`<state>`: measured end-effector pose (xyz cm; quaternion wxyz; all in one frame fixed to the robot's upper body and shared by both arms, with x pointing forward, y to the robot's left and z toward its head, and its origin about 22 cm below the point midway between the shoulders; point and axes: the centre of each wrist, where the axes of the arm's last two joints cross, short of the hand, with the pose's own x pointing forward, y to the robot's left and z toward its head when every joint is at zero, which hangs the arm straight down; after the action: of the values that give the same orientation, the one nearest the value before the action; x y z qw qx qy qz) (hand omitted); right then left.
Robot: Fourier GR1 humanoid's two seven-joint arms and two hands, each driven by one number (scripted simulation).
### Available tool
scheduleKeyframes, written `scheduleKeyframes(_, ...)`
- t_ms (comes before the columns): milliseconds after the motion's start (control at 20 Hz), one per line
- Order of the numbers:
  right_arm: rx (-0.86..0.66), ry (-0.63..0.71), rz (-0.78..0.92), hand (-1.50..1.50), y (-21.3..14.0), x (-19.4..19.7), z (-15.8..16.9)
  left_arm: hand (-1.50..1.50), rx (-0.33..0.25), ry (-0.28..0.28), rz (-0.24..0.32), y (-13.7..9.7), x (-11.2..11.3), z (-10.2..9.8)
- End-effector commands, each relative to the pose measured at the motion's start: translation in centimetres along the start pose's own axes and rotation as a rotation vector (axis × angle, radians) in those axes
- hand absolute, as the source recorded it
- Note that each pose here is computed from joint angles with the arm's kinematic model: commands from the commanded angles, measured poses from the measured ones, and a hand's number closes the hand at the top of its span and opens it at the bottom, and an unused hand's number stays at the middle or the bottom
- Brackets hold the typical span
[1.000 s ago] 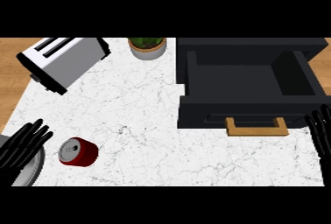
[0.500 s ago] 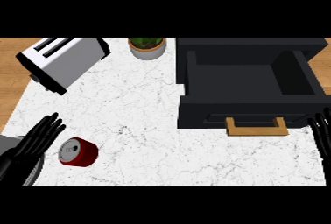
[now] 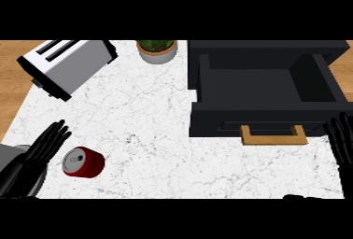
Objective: Pick up the can, place it into the drawer and close the drawer
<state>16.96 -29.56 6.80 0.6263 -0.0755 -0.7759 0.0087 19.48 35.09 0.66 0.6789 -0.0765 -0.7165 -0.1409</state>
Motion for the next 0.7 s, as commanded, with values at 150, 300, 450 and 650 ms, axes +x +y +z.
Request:
scheduleKeyframes(150, 0.001, -0.002, 0.005, -1.5, 0.5, 0.3, 0.3, -1.5, 0.009, 0.023, -0.023, 0.6, -1.9, 2.5)
scheduleKeyframes(300, -0.01, -0.029, -0.011, -1.5, -1.8, 0.3, 1.0, -1.5, 0.008, 0.008, -0.012, 3.0, -4.1, 0.0)
scheduleKeyframes(450, 0.005, 0.013, -0.013, -1.5, 0.7, -0.3, -1.2, -1.5, 0.0, 0.037, -0.023, 3.0, -4.8, 0.4)
scheduleKeyframes(650, -0.01, 0.002, -0.004, -1.5, -0.5, 0.9, 0.7, -1.5, 0.003, 0.067, -0.027, 3.4, -4.7, 1.7)
